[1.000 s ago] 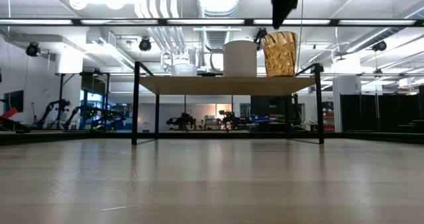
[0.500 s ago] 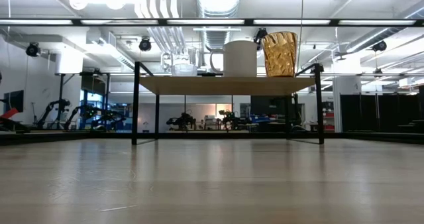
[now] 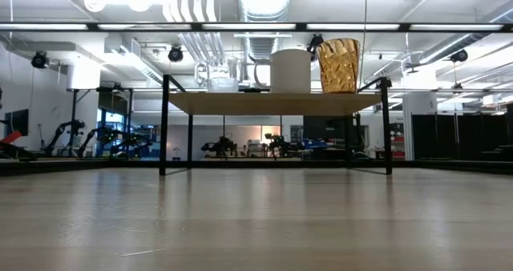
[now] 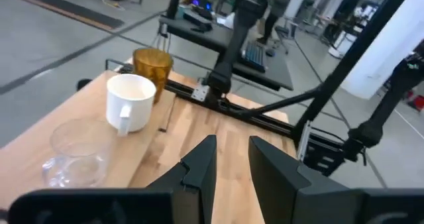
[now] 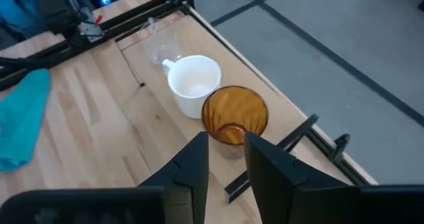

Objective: Stack small to large cups/mugs on shelf
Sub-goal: Return to Home Position

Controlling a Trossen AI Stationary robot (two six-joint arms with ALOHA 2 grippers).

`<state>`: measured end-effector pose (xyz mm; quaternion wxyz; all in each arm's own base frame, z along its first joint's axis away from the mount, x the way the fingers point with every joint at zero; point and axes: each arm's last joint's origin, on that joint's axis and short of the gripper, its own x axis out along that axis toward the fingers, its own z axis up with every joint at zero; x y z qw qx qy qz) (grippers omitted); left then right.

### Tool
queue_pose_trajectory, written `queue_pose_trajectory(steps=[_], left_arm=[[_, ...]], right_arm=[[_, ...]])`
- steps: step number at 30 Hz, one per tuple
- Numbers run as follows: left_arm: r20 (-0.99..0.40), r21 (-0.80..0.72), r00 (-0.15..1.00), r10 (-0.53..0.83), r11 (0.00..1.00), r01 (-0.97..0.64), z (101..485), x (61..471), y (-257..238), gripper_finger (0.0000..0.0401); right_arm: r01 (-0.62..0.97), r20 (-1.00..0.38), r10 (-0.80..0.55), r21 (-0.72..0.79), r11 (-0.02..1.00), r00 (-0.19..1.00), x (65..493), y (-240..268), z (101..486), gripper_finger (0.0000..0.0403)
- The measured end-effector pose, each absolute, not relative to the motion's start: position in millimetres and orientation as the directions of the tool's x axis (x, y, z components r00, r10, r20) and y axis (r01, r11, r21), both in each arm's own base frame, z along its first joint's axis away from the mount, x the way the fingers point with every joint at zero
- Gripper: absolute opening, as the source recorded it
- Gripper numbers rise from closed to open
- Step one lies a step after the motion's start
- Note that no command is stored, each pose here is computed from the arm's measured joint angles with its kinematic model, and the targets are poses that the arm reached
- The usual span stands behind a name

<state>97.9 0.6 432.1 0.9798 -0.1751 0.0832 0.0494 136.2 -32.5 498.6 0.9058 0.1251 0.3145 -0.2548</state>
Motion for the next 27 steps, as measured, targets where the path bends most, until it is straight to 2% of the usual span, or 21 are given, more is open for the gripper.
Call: queue_pose_trajectory(steps=[6,11,14,19,23,27], left_arm=[[-0.061,-0.343,0.989,0.136,0.927,-0.149,404.5,70.6,3.1,0.0074],[0.117,-0.367,0.985,0.13,0.927,-0.079,377.1,49.8,3.3,0.0074],[0.139,-0.367,0.984,0.109,0.929,-0.051,350.6,46.6,2.8,0.0074],[0.277,-0.365,0.957,0.082,0.93,0.026,322.6,39.8,2.1,0.0074],[0.308,-0.376,0.948,0.078,0.926,0.046,302.0,41.2,2.0,0.0074],[0.267,-0.387,0.961,0.079,0.922,0.032,292.5,49.8,1.9,0.0074]], right_arm=[[0.53,-0.589,-0.381,0.097,0.842,0.713,116.3,-28.6,462.1,0.0092],[0.445,-0.543,-0.302,0.152,0.883,0.784,110.2,-24.7,428.1,0.0086],[0.42,-0.468,-0.303,0.17,0.891,0.831,105.7,-23.7,412.9,0.0088],[0.357,-0.323,-0.28,0.209,0.911,0.904,96.5,-21.0,387.7,0.0091],[0.258,-0.245,-0.196,0.257,0.931,0.95,88.6,-16.8,361.7,0.0087],[0.197,-0.193,-0.147,0.273,0.942,0.97,83.4,-14.3,333.8,0.0082]])
